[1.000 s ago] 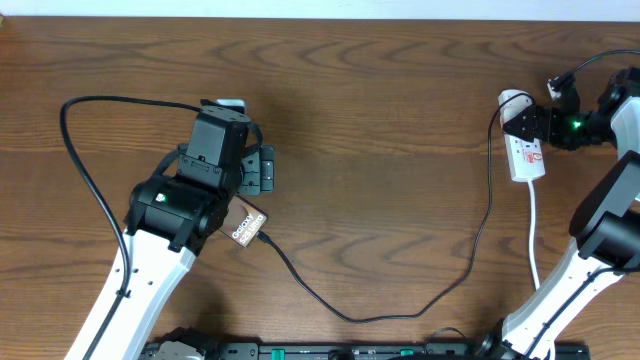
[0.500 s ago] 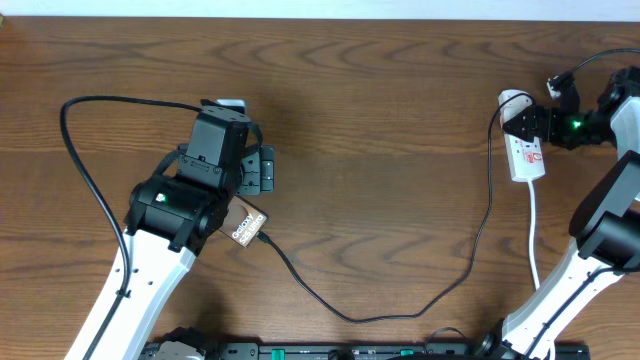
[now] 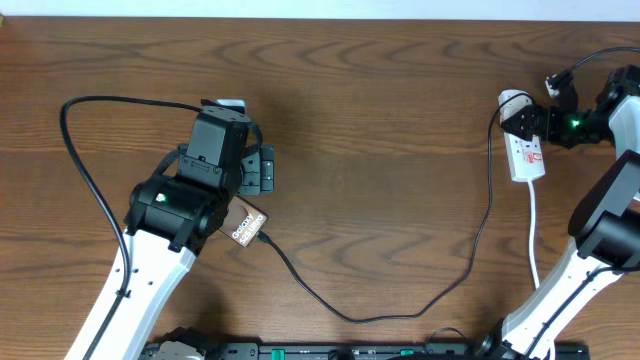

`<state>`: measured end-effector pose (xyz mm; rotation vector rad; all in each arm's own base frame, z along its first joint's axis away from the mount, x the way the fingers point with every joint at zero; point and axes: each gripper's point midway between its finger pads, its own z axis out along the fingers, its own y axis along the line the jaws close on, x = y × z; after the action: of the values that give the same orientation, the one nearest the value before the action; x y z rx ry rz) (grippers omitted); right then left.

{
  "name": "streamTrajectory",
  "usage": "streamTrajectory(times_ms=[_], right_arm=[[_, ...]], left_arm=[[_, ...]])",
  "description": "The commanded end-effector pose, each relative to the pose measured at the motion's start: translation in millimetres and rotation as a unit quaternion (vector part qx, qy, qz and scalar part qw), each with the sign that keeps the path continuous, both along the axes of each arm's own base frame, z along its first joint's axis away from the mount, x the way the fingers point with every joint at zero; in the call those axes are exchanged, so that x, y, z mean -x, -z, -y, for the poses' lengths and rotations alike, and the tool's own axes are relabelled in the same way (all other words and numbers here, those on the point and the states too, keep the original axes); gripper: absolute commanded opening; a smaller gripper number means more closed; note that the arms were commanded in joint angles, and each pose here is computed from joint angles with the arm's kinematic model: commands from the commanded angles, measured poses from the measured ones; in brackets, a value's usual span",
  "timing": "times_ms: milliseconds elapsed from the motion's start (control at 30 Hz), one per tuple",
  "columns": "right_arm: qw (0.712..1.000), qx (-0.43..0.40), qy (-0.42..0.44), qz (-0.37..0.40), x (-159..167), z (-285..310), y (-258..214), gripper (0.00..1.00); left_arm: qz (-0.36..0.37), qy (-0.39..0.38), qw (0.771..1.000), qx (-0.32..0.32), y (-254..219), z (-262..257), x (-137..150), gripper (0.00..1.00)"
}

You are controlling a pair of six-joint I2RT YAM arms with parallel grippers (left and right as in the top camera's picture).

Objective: Plug charger to phone and switch on socket

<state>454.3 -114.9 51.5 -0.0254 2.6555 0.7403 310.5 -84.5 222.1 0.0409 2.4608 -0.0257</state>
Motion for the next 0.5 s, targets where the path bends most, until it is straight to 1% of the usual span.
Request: streamTrajectory(times_ms=[0,467], right_arm=[[0.999,-0.041,-0.020,0.006,-5,-20,4,0.99],[0.998,-0.055,-0.018,-0.026,8,-26,6,0.99]], left_arm=[[0.008,0.000,1.000,-0.007,-6,-1,-2,0.92],[0.005,0.000,1.000,-0.007,-5,-2,-1,0.91]])
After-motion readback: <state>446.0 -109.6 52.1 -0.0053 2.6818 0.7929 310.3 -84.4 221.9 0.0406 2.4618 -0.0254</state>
